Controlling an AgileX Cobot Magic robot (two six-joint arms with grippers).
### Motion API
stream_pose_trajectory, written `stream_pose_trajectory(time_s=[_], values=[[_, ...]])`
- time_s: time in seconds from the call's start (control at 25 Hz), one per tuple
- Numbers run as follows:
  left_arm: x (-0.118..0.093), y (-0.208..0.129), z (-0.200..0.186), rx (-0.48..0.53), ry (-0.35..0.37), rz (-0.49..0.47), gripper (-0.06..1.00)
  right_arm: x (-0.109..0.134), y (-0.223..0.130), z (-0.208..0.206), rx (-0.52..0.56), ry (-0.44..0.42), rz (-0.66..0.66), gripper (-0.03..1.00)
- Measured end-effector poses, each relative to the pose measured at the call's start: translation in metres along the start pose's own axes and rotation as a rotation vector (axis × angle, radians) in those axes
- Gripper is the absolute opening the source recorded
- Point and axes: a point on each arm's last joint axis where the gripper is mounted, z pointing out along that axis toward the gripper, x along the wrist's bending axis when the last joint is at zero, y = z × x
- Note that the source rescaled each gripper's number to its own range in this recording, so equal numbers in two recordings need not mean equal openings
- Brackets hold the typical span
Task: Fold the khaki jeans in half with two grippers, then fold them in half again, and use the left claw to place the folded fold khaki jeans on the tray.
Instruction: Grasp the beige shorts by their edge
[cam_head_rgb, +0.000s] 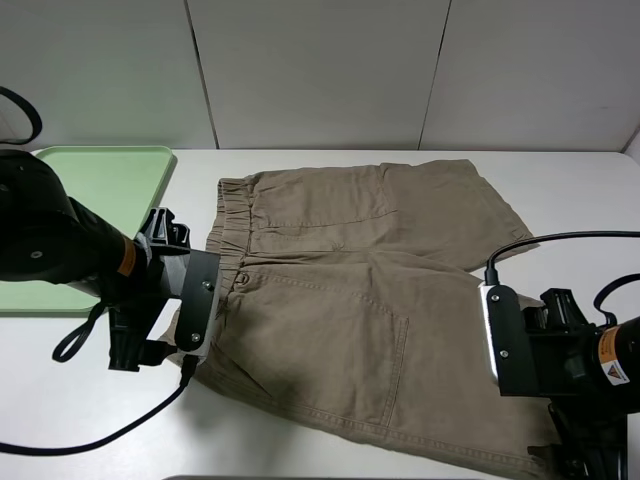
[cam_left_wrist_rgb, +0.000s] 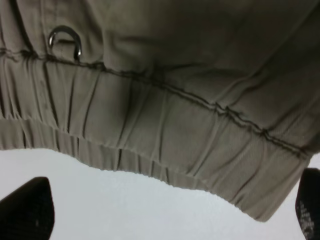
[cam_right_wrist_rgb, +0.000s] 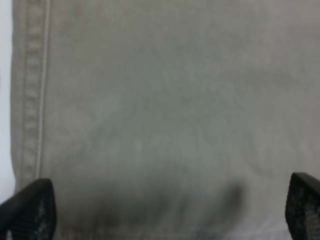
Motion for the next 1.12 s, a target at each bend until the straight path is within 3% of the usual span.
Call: stream_pose_trajectory(time_s=[0.4, 0.88, 1.12], values=[[-0.014, -0.001, 0.006, -0.078, 0.024, 0.004, 1.00, 0.000, 0.003, 0.014, 0.010, 0.034, 0.022, 1.00], [-0.015, -0.002, 0.006, -0.073, 0.019, 0.003, 1.00, 0.001, 0.003, 0.014, 0.008, 0.042, 0.054, 1.00], [-0.017, -0.002, 0.006, -0.062, 0.003, -0.012, 1.00, 0.002, 0.010, -0.002, -0.014, 0.017, -0.008, 1.00]])
